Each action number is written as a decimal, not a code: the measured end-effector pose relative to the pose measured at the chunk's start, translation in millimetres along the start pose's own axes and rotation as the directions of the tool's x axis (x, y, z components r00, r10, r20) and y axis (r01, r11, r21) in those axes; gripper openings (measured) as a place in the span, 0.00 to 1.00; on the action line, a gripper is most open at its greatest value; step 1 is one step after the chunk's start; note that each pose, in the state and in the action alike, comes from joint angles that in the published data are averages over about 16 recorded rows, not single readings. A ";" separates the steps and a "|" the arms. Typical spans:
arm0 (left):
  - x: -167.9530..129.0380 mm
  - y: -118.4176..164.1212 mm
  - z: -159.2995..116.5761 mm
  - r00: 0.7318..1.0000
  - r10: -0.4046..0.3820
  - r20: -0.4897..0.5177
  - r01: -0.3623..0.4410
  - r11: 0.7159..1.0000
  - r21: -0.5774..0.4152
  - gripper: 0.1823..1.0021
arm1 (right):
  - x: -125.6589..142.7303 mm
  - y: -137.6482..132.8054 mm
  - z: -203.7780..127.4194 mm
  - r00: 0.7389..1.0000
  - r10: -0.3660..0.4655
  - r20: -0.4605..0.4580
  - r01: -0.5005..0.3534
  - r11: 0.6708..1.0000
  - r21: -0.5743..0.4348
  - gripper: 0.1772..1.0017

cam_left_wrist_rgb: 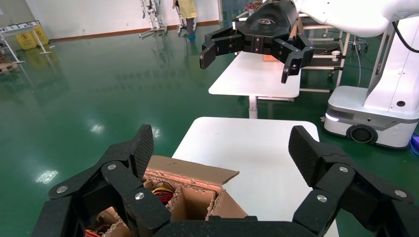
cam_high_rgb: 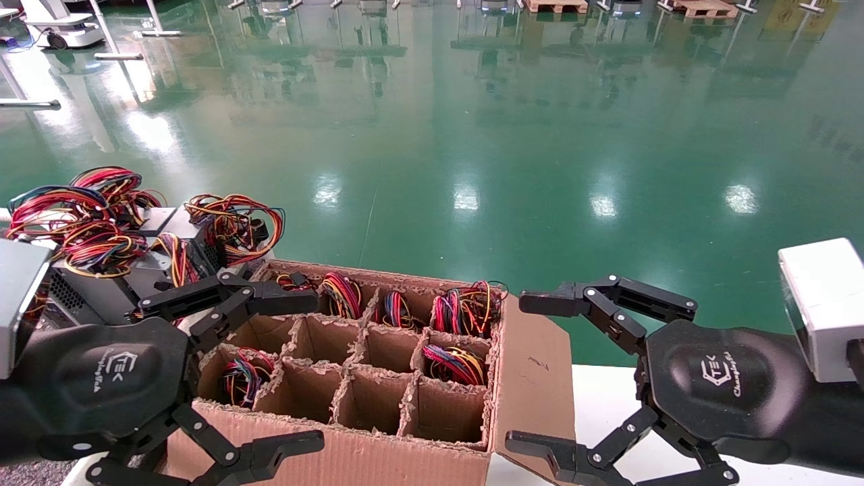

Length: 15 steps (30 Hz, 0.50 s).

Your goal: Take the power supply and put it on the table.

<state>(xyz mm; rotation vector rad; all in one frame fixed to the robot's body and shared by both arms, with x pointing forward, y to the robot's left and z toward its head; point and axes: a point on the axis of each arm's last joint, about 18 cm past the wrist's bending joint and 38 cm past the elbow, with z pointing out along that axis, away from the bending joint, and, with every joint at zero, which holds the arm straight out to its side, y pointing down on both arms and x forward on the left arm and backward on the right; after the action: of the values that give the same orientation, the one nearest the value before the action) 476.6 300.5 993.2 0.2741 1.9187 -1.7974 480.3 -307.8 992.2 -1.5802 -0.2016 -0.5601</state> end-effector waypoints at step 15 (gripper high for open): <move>0.1 0.0 0.0 1.000 0.000 0.000 0.000 1.000 0.000 1.00 | 0.0 0.0 0.0 1.000 0.000 0.000 0.000 1.000 0.000 0.83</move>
<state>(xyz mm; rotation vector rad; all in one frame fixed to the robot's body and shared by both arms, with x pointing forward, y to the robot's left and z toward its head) 476.5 300.5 993.1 0.2744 1.9191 -1.7975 480.3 -307.8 992.2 -1.5802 -0.2017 -0.5601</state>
